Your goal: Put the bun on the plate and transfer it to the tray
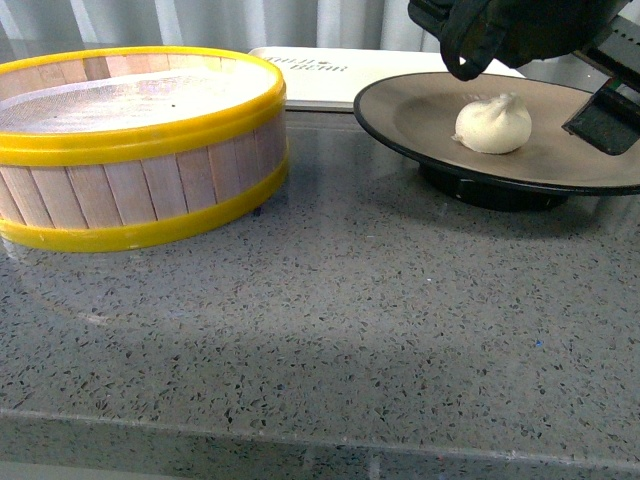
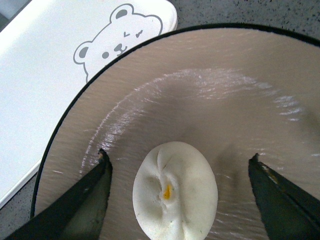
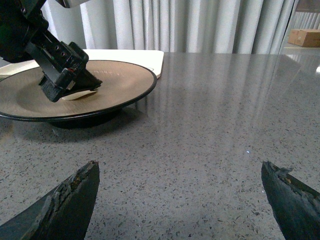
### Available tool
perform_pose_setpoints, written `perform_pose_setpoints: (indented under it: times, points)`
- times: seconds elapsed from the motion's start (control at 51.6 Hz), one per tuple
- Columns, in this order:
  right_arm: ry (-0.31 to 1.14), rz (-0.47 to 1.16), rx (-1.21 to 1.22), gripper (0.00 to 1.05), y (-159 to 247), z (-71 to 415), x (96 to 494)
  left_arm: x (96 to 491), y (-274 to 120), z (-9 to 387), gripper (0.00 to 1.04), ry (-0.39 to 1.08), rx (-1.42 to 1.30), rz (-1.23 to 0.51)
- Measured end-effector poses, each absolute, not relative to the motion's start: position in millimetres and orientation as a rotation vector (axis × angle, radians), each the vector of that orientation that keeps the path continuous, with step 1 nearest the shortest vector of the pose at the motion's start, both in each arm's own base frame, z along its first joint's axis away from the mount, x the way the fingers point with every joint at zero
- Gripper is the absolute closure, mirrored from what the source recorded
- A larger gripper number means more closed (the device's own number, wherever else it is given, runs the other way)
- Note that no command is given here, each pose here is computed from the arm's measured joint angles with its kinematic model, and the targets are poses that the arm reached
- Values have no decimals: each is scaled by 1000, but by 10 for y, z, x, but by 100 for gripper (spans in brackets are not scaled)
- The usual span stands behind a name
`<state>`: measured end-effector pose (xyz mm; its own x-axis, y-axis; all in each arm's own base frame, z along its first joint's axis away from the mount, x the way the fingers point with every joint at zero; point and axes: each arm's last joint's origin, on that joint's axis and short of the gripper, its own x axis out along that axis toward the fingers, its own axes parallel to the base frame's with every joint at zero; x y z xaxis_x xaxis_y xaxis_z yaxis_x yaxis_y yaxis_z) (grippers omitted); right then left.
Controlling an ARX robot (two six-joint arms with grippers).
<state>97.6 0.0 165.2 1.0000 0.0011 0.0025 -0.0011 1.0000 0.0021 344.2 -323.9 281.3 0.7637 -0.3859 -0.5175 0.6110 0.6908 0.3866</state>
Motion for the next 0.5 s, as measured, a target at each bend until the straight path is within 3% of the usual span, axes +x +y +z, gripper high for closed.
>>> perform_pose_setpoints:
  times: [0.136,0.31,0.504]
  points:
    - [-2,1,2,8,0,1652,976,3434,-3211,2886,5,409,559,-577]
    - [-2,1,2,8,0,1652,976,3320,-3042,3167,7,323,498,-578]
    - [-2,1,2,8,0,1652,976,2969,-2582,3522,7,168,427,-560]
